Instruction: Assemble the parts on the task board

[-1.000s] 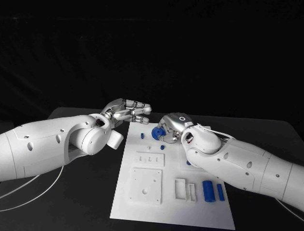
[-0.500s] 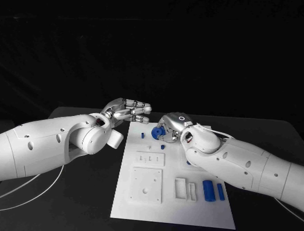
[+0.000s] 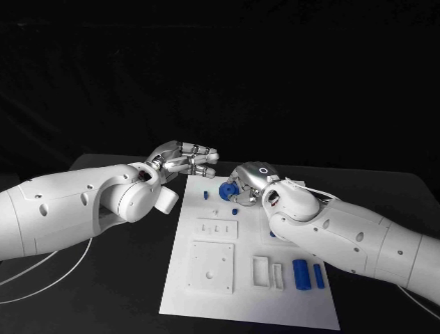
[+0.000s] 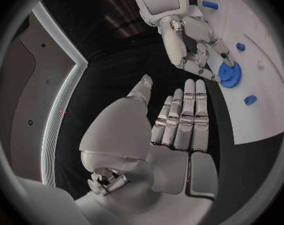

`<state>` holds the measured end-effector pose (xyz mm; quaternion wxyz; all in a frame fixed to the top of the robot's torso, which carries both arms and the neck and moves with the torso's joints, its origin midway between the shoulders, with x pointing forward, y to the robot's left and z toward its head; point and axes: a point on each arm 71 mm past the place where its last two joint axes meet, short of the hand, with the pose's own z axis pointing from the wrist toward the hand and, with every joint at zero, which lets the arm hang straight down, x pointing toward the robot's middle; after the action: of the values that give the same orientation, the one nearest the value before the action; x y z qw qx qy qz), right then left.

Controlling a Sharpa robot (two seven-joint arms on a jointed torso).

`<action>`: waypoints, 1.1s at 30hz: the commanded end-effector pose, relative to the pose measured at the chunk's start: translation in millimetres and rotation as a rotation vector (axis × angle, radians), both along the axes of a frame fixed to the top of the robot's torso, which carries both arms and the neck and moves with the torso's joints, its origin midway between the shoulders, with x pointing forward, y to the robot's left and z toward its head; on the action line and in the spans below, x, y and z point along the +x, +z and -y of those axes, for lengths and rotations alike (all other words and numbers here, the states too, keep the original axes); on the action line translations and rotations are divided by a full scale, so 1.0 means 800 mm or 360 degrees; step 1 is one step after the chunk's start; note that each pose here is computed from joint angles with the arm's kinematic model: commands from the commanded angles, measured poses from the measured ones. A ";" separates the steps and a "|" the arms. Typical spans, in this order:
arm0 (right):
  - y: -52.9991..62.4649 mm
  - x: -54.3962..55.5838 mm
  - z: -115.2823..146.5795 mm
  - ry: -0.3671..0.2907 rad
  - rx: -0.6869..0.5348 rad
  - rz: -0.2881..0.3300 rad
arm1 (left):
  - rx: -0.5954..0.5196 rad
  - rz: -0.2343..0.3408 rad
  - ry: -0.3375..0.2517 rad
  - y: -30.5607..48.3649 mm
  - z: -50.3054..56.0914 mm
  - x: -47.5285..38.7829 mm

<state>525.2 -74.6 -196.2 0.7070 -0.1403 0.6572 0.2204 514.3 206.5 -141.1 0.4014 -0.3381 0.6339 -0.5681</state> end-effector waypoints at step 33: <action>-0.006 -0.008 0.007 -0.0036 -0.0011 0.0023 | -0.0002 0.0009 -0.0013 0.0009 -0.002 0.004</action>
<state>519.2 -80.3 -201.0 0.7122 -0.1327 0.6546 0.2160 517.9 210.4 -141.6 0.4052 -0.3401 0.6332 -0.5650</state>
